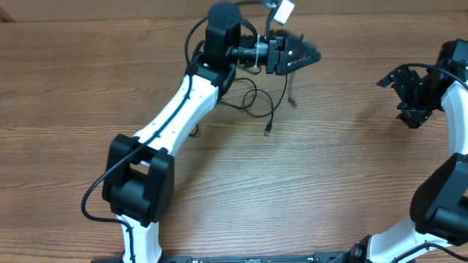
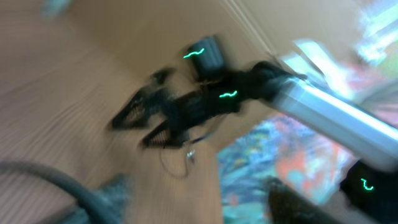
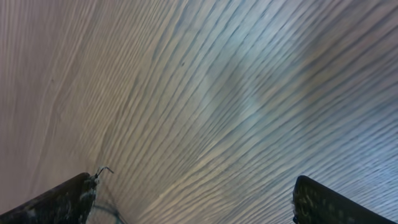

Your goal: Untangle cables

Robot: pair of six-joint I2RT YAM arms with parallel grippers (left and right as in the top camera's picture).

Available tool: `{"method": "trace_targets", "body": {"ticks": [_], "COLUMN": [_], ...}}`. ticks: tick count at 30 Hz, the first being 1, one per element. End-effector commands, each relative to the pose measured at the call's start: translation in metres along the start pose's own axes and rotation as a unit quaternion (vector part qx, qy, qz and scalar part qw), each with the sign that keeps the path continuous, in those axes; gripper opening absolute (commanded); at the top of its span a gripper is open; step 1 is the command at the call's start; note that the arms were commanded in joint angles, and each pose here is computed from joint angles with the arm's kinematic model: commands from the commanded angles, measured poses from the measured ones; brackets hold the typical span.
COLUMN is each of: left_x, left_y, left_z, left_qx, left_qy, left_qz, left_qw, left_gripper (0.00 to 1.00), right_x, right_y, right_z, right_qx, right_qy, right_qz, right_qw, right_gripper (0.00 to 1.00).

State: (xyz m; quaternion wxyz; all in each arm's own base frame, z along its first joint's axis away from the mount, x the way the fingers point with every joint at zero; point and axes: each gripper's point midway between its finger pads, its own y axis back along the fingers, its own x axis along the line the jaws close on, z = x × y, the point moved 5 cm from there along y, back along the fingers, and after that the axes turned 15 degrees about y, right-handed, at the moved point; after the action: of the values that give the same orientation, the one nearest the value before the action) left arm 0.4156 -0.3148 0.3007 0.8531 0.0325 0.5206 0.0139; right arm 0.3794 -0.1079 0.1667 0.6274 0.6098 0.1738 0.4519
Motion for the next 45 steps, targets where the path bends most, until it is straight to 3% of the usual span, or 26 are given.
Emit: {"method": "trace_targets", "body": {"ticks": [1, 5, 10, 12, 15, 16, 17, 21, 25, 28, 32, 34, 36, 37, 40, 45], "left_x": [0.046, 0.103, 0.139, 0.148, 0.157, 0.158, 0.158, 0.159, 0.159, 0.160, 0.166, 0.171, 0.177, 0.183, 0.193, 0.202], "left_y": [0.034, 0.086, 0.134, 0.151, 0.179, 0.183, 0.184, 0.177, 0.189, 0.190, 0.208, 0.209, 0.205, 0.202, 0.198, 0.201], "left_z": [0.023, 0.025, 0.015, 0.008, -0.011, -0.016, -0.021, -0.041, -0.058, -0.066, -0.077, -0.083, -0.087, -0.088, -0.087, -0.093], "left_qx": [-0.093, -0.155, -0.198, -0.210, -0.223, -0.216, -0.203, -0.111, -0.117, -0.116, -0.117, -0.114, -0.108, -0.109, -0.118, -0.109], "left_qy": [-0.025, 0.033, 0.078, 0.092, 0.121, 0.125, 0.127, 0.122, 0.213, 0.277, 0.300, 0.309, 0.316, 0.314, 0.303, 0.290], "left_qz": [0.146, 0.331, 0.495, 0.557, 0.655, 0.668, 0.674, 0.664, 0.653, 0.614, 0.646, 0.650, 0.642, 0.636, 0.632, 0.635], "left_qw": [0.985, 0.930, 0.842, 0.798, 0.711, 0.701, 0.699, 0.729, 0.717, 0.730, 0.692, 0.685, 0.691, 0.696, 0.703, 0.708], "left_gripper": [1.00, 1.00, 1.00, 1.00, 1.00, 1.00, 1.00, 1.00, 0.99, 1.00, 1.00, 1.00, 0.90, 0.72, 0.40, 0.04], "right_x": [0.008, 0.016, 0.029, 0.036, 0.049, 0.053, 0.057, 0.077, 0.098, 0.107, 0.116, 0.120, 0.125, 0.133, 0.147, 0.186], "right_y": [-0.007, -0.010, -0.013, -0.014, -0.017, -0.018, -0.019, -0.022, -0.028, -0.033, -0.038, -0.042, -0.046, -0.050, -0.063, -0.094], "right_z": [-0.005, -0.006, -0.011, -0.012, -0.016, -0.017, -0.018, -0.024, -0.033, -0.036, -0.041, -0.042, -0.042, -0.042, -0.046, -0.068], "right_qx": [0.007, 0.005, 0.007, 0.005, 0.003, 0.002, 0.002, -0.004, -0.009, -0.016, -0.016, -0.017, -0.021, -0.027, -0.031, -0.017], "right_qy": [0.024, 0.035, 0.053, 0.063, 0.081, 0.086, 0.092, 0.118, 0.150, 0.165, 0.178, 0.179, 0.178, 0.186, 0.203, 0.278], "right_qz": [0.001, 0.005, 0.010, 0.014, 0.020, 0.022, 0.024, 0.036, 0.038, 0.028, 0.031, 0.034, 0.040, 0.047, 0.062, 0.120], "right_qw": [1.000, 0.999, 0.999, 0.998, 0.997, 0.996, 0.995, 0.992, 0.988, 0.986, 0.983, 0.983, 0.983, 0.981, 0.977, 0.953], "right_gripper": [1.00, 1.00, 1.00, 1.00, 1.00, 1.00, 1.00, 1.00, 1.00, 1.00, 1.00, 1.00, 1.00, 1.00, 1.00, 1.00]}}
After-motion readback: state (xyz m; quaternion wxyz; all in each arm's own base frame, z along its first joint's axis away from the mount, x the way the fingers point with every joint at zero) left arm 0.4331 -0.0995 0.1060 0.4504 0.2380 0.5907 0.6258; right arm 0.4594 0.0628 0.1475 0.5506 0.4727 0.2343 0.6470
